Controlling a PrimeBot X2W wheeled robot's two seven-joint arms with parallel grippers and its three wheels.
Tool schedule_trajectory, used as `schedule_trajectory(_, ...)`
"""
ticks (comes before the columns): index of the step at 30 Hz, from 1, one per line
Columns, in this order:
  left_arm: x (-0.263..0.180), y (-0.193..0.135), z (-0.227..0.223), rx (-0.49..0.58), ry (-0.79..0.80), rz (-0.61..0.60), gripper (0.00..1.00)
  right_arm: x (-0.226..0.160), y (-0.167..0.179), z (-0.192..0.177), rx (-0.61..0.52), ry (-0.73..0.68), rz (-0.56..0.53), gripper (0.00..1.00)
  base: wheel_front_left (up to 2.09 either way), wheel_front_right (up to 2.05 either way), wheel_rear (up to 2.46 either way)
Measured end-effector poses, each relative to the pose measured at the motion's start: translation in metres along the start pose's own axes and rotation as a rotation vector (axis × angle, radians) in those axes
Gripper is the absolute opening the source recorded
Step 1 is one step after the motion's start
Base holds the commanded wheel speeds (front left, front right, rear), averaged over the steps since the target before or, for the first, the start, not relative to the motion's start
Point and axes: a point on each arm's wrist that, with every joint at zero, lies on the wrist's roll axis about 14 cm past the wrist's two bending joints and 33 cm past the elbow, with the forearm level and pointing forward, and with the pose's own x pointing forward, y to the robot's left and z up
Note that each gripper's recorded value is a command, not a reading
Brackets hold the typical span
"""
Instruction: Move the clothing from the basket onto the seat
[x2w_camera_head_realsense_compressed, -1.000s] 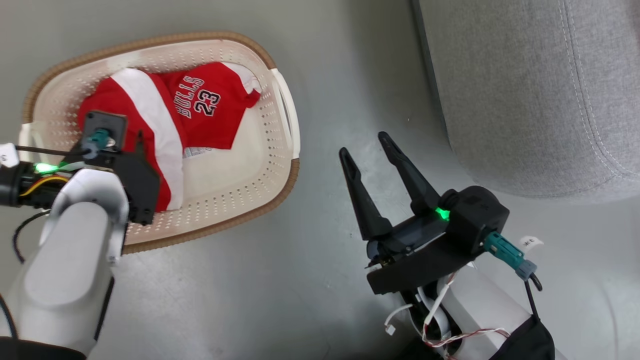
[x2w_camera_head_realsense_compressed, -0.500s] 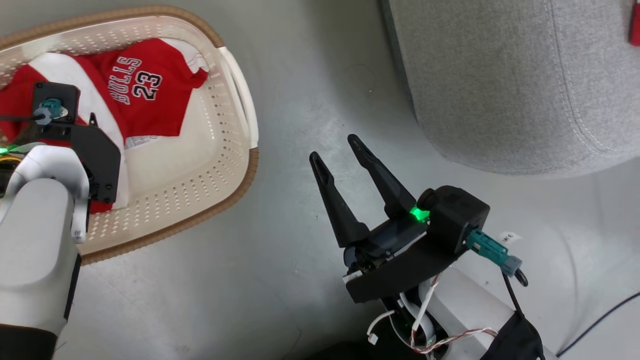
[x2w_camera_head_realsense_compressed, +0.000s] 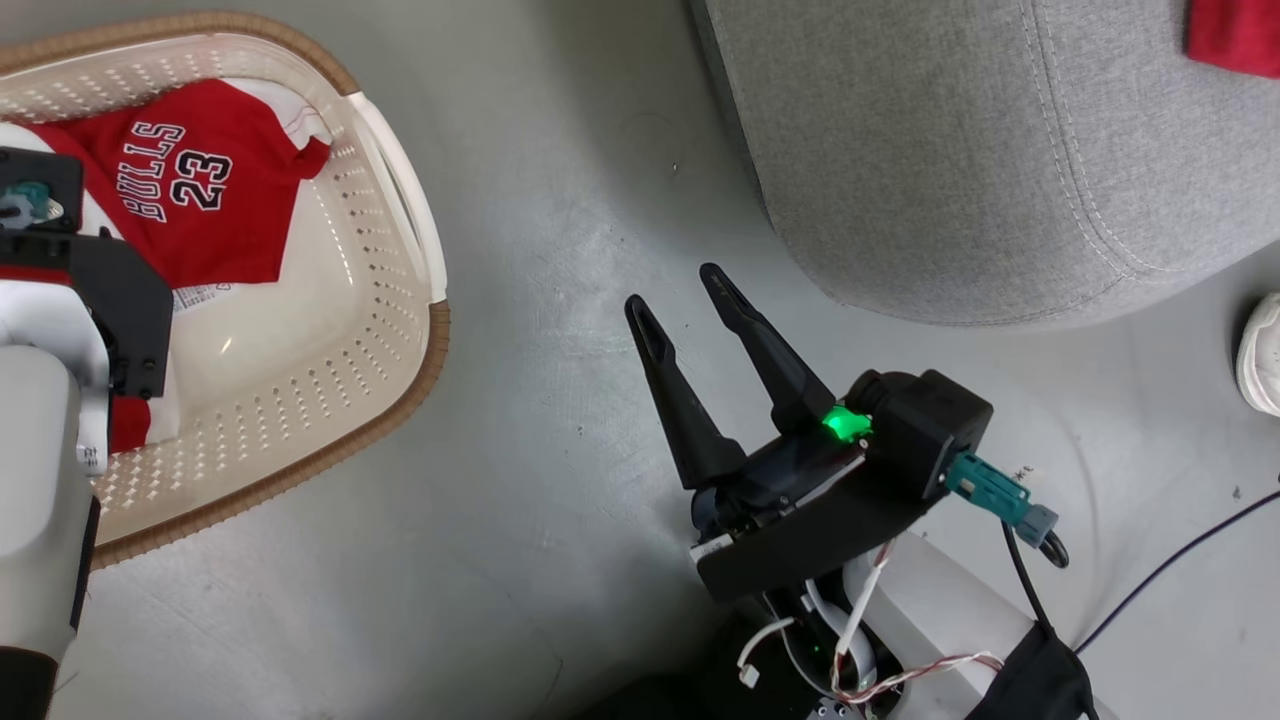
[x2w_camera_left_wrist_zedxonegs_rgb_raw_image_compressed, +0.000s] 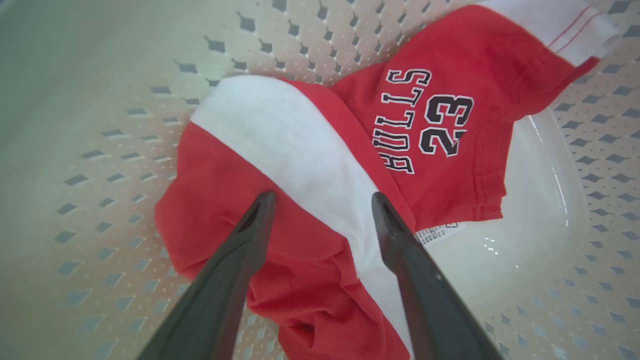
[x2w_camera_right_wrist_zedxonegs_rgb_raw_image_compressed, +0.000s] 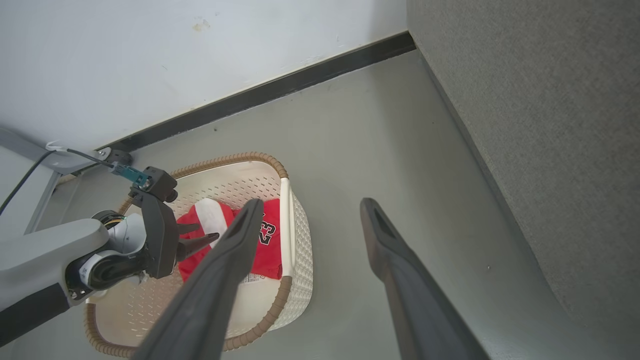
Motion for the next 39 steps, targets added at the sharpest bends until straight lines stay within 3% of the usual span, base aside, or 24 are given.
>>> schedule_trajectory(18, 0.027, 0.006, -0.018, -0.018, 0.058, 0.018, 1.00, 0.001, -0.011, -0.025, 0.013, 0.062, -0.032, 1.00, 0.00, 0.00, 0.00)
schedule_trajectory(23, 0.028, -0.007, -0.010, -0.033, 0.026, -0.009, 0.47, 0.001, -0.014, -0.026, 0.010, 0.064, -0.041, 1.00, 0.00, 0.00, 0.00)
schedule_trajectory(24, 0.029, -0.010, -0.009, -0.034, 0.021, -0.015, 0.44, 0.002, -0.015, -0.026, 0.009, 0.064, -0.042, 1.00, 0.00, 0.00, 0.00)
schedule_trajectory(26, 0.029, -0.015, -0.007, -0.037, 0.011, -0.025, 0.26, 0.002, -0.016, -0.025, 0.007, 0.061, -0.045, 1.00, 0.00, 0.00, 0.00)
schedule_trajectory(27, 0.029, -0.016, -0.007, -0.037, 0.011, -0.027, 0.02, 0.002, -0.016, -0.024, 0.006, 0.061, -0.046, 1.00, 0.00, 0.00, 0.00)
schedule_trajectory(34, 0.029, -0.019, -0.003, -0.064, -0.021, -0.035, 0.00, 0.004, -0.021, -0.022, -0.006, 0.055, -0.056, 1.00, 0.00, 0.00, 0.00)
schedule_trajectory(39, 0.011, -0.048, -0.003, -0.150, -0.085, -0.095, 0.00, 0.002, -0.037, -0.016, -0.057, 0.047, -0.097, 1.00, 0.00, 0.00, 0.00)
